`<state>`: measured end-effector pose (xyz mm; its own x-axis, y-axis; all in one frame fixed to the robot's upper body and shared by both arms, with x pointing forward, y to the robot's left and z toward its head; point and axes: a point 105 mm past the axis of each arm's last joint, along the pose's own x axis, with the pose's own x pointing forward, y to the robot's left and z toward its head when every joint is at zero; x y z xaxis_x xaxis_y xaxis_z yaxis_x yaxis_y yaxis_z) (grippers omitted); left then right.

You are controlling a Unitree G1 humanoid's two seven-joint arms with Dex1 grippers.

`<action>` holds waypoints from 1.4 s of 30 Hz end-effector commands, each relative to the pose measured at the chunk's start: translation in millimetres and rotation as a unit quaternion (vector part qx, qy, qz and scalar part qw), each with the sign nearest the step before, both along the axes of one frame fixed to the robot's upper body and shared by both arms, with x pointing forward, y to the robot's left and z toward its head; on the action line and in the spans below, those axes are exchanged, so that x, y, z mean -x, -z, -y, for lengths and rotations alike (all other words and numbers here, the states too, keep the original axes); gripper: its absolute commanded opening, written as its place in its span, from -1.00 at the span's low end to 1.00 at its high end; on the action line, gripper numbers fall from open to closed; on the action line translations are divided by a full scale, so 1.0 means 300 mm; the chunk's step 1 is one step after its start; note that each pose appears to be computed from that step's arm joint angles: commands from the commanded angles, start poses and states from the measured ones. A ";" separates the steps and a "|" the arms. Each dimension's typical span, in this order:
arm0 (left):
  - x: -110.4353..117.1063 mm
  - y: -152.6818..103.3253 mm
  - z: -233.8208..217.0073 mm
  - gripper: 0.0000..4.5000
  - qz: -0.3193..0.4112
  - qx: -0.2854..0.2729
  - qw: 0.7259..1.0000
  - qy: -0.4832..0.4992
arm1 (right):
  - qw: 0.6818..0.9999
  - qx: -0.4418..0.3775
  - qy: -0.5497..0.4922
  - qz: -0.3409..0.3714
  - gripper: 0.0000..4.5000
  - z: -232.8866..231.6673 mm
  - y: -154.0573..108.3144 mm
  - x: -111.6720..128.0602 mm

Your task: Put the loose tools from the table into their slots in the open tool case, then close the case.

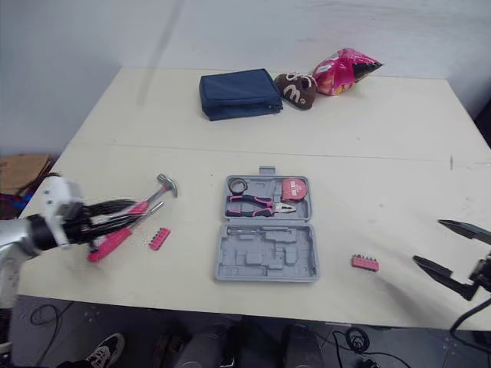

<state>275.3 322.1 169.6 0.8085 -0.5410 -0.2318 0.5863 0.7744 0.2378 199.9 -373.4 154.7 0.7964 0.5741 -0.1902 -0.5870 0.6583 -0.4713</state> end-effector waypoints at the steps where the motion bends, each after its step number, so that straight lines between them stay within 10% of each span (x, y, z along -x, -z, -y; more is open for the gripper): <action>1: 0.092 -0.043 -0.249 0.54 0.035 -0.023 0.989 -0.138 | 0.998 0.014 0.063 0.006 1.00 0.103 0.000 0.054; 4: 0.164 -0.048 -0.373 0.99 0.038 -0.023 0.977 -0.208 | 0.994 0.034 0.103 0.013 1.00 0.163 0.007 0.086; 13: 0.217 -0.035 -0.412 0.99 0.033 -0.023 0.973 -0.227 | 0.992 0.037 0.117 0.001 1.00 0.194 0.048 0.102; 29: 0.183 -0.014 -0.042 0.99 -0.080 0.040 0.992 -0.086 | 0.977 -0.092 -0.180 0.059 1.00 -0.304 -0.048 -0.114; 42: -0.008 0.047 -0.069 0.99 -0.133 -0.016 0.984 -0.118 | 0.959 -0.123 -0.246 0.072 1.00 -0.459 -0.086 -0.134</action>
